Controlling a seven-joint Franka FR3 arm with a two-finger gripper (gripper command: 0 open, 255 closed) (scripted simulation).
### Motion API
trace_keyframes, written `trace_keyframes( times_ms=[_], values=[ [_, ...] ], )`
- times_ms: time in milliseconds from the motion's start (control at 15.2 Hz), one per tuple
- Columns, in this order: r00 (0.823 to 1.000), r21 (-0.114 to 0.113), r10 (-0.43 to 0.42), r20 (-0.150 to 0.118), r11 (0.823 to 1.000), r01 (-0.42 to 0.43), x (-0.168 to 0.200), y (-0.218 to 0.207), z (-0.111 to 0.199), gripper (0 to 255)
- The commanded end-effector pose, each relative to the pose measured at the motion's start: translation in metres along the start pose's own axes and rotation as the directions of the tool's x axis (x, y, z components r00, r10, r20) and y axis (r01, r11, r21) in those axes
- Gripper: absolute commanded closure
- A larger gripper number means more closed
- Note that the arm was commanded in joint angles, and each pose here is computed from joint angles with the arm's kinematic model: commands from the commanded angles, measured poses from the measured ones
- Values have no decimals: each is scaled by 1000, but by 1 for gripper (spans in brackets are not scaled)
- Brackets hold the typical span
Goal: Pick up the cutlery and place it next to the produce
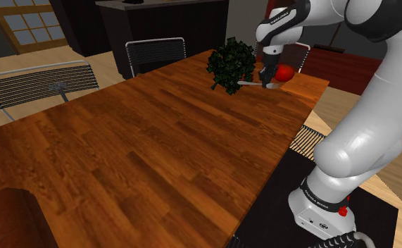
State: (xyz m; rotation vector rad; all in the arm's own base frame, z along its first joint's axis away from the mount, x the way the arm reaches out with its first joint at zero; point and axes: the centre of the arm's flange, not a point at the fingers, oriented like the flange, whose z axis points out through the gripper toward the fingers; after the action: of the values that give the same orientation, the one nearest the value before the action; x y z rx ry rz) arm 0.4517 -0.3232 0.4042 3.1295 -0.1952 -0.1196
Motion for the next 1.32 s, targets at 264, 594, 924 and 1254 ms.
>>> trace_keyframes(
  times_ms=[264,594,924,1254],
  values=[
    [1000,-1,3,-1,1000,-3,2,0,32,255],
    [1000,-1,3,-1,1000,-3,4,0,58,255],
    [1000,-1,3,-1,1000,-3,5,0,63,255],
    [1000,-1,3,-1,1000,-3,5,-1,63,0]
  ],
)
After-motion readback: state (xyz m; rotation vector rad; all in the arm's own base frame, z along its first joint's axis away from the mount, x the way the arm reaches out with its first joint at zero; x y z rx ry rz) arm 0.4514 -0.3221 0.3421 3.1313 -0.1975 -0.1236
